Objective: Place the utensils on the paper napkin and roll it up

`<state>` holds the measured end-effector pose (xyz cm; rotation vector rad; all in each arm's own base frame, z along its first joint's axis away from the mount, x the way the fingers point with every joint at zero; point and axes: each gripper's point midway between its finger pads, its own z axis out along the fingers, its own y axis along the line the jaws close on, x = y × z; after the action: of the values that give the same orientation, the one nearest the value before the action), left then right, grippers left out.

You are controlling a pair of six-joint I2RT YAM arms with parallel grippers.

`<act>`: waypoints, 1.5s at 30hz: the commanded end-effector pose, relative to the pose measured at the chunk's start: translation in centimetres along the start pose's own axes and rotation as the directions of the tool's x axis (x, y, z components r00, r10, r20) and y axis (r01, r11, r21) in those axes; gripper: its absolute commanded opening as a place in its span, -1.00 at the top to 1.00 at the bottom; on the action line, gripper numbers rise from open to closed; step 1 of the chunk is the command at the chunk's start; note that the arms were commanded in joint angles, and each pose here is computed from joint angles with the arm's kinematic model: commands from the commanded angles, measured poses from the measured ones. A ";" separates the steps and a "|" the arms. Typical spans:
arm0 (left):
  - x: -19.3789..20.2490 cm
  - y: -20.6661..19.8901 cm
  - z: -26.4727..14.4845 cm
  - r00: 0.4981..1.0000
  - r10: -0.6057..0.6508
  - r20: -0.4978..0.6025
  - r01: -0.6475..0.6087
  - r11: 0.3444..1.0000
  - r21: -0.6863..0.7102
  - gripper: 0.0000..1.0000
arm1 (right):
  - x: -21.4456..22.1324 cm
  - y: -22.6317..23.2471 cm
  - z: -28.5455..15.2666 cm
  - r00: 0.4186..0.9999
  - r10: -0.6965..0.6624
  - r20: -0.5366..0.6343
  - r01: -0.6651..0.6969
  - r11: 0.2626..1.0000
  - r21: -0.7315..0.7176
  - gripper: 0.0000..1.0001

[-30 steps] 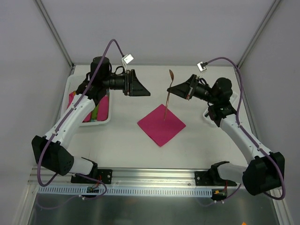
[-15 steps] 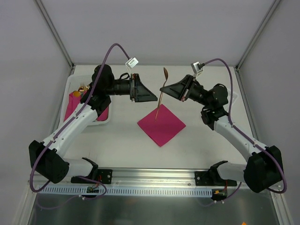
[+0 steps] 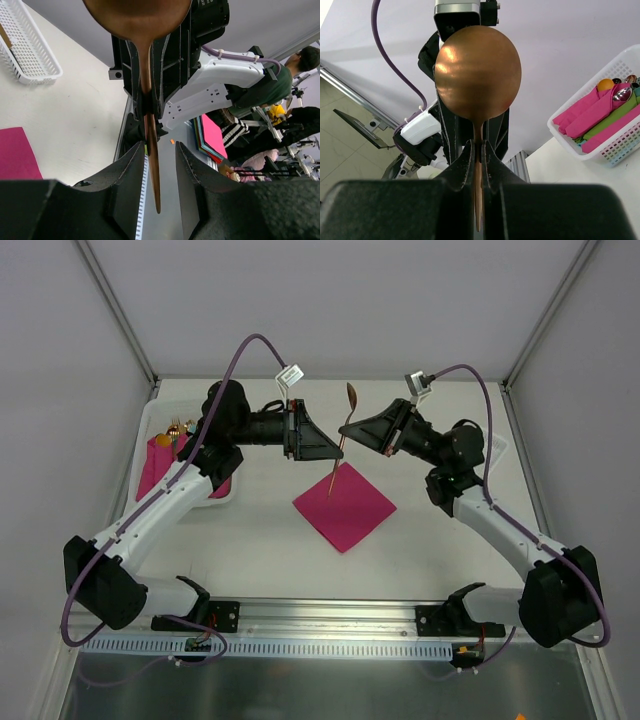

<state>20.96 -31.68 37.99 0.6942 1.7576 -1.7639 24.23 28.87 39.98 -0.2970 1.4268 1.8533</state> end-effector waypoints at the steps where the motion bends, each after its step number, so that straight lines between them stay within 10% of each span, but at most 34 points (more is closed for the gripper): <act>1: -1.4 -2.1 0.1 0.997 0.073 0.026 -0.074 0.996 0.057 0.38 | -0.8 1.9 0.3 0.998 -0.041 0.039 0.044 0.996 -0.083 1.00; 6: -1.3 -2.0 0.3 0.998 0.066 0.022 -0.068 0.996 0.063 0.44 | -0.7 1.6 0.4 0.999 -0.030 0.039 0.034 0.996 -0.087 1.00; 13: -1.2 -1.7 0.3 0.998 0.055 0.023 -0.057 0.997 0.054 1.00 | -0.5 1.0 0.6 0.999 -0.017 0.027 0.019 0.997 -0.072 0.95; 17: -1.0 0.9 0.7 0.999 0.001 0.037 0.001 0.999 -0.045 1.00 | 0.3 -2.2 -0.1 0.999 0.022 0.024 -0.024 0.998 0.057 -0.38; 20: 0.0 5.3 0.6 0.997 -0.061 0.048 0.069 0.974 -0.217 1.00 | 0.6 -6.9 -3.1 0.998 0.035 0.045 -0.046 0.962 0.270 -0.67; 24: 2.2 10.4 -0.1 0.996 -0.081 0.029 0.086 0.891 -0.445 1.00 | -1.1 -9.2 -11.4 0.989 -0.108 0.104 0.020 0.784 0.620 -0.84; 28: 3.7 16.3 -1.0 0.995 -0.081 0.054 0.095 0.681 -0.726 1.00 | 1.1 -10.6 -20.1 0.989 -0.146 0.006 0.061 0.449 0.892 -0.95; 38: 11.0 26.1 0.8 0.965 -0.248 -0.085 -0.002 0.319 -0.948 1.00 | 5.0 -10.1 -24.9 0.990 -0.124 -0.071 0.107 0.318 0.942 -0.97; 45: 11.7 29.2 2.4 0.952 -0.284 -0.115 -0.028 0.292 -0.956 1.00 | 6.1 -11.1 -25.3 0.994 -0.078 -0.081 0.102 0.310 0.945 -0.96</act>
<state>31.56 -34.39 7.62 0.2300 2.6895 -0.3898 21.24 9.89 20.11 0.2530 2.1809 0.6328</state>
